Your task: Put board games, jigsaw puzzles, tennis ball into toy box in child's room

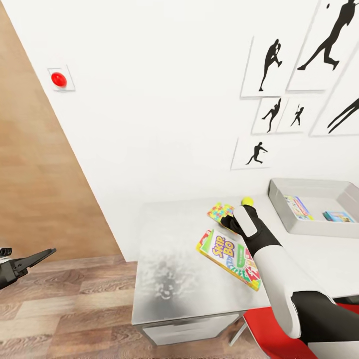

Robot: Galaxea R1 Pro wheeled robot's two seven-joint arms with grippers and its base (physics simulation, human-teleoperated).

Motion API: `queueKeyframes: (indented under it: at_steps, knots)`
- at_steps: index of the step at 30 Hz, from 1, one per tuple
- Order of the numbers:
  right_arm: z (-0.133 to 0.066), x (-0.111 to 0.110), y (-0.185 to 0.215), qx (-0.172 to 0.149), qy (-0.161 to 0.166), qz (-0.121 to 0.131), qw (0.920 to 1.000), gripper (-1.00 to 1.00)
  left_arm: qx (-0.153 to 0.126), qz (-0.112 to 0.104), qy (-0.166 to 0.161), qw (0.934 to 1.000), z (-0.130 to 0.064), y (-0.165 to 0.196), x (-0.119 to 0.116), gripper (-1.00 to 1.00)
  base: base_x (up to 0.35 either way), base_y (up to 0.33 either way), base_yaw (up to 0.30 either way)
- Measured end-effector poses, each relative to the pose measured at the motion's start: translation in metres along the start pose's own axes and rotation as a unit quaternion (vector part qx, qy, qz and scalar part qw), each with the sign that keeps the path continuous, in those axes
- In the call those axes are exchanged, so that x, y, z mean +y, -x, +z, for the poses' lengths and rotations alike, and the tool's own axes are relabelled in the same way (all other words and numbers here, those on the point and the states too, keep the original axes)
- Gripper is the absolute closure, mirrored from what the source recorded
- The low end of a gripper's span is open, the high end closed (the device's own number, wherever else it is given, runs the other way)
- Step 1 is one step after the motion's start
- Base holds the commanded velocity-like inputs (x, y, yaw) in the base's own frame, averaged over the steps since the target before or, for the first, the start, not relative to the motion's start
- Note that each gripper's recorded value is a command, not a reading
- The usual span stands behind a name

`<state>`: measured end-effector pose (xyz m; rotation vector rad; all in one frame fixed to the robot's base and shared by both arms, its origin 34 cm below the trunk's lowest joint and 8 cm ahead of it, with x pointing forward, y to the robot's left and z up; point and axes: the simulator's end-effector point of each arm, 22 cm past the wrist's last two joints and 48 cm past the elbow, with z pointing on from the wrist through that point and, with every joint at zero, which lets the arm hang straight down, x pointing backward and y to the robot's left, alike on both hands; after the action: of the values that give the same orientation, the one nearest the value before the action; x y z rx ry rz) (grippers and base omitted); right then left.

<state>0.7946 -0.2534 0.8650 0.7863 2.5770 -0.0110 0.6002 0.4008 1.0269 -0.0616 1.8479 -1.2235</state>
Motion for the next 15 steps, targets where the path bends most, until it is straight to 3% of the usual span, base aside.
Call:
queueKeyframes:
  at_steps: [15]
  knots:
    - [0.014, -0.006, -0.008, 0.009, -0.008, -0.001, 0.9999, -1.00, 0.006, -0.009, 0.006, 0.9999, 0.003, -0.007, 0.009, -1.00, 0.001, 0.001, 0.000]
